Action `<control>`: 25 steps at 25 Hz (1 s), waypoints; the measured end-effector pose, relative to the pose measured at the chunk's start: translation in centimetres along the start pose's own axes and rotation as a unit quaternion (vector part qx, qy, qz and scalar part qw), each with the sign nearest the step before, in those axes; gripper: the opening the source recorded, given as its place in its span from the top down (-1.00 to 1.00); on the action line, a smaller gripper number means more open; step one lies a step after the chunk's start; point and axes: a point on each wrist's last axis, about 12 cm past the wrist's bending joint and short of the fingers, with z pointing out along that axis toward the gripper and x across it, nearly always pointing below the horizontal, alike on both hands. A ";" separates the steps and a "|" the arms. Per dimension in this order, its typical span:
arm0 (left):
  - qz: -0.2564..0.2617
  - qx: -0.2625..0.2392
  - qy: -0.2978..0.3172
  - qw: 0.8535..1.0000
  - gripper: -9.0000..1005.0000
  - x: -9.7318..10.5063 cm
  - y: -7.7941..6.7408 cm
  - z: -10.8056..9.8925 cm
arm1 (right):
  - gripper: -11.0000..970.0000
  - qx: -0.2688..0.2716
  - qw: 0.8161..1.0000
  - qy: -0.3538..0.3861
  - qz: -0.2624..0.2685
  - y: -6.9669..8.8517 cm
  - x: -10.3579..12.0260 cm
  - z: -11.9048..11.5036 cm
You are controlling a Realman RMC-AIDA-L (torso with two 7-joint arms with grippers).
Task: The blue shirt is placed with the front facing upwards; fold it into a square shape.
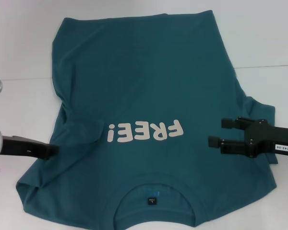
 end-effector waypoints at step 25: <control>-0.016 0.148 0.033 0.988 0.86 1.4 -4.6 0.4 | -0.87 0.011 1.000 0.003 0.012 -0.6 -0.6 0.0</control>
